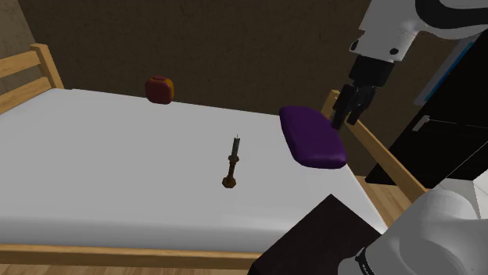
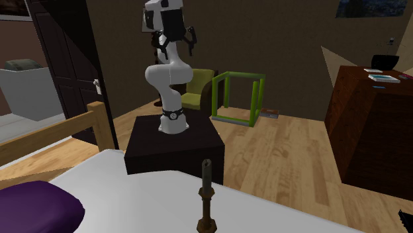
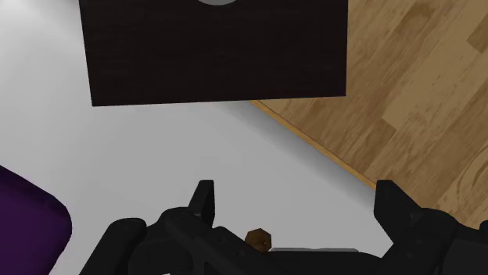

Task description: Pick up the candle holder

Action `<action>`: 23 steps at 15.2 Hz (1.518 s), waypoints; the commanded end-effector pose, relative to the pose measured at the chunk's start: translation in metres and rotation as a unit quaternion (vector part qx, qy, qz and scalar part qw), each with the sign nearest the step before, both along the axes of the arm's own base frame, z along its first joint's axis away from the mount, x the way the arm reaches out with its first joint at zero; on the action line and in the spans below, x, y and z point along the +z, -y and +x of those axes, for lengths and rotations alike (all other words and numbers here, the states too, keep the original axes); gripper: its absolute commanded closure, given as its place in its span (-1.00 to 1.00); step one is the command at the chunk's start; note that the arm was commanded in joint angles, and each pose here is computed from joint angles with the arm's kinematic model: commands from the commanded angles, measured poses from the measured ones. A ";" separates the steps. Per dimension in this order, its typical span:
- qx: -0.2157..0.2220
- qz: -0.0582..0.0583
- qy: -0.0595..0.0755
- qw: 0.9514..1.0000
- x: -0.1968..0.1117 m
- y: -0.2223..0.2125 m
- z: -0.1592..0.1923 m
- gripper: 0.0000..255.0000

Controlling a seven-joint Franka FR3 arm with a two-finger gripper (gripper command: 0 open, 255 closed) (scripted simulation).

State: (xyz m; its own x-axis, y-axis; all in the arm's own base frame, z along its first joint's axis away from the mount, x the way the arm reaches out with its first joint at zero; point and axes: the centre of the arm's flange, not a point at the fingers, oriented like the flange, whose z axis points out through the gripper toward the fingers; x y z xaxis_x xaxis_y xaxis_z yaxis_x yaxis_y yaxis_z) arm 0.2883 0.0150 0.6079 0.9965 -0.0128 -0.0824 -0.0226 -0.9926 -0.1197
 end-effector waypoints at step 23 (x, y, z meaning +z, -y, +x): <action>-0.164 0.065 -0.059 0.983 -0.204 -0.007 0.218 -1.00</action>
State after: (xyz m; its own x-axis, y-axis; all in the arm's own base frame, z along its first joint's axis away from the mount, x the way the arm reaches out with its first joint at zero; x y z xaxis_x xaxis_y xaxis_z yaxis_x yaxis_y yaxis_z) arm 0.4965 0.0237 0.4143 0.9302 -0.2984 -0.2135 -0.3433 -0.9133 -0.2190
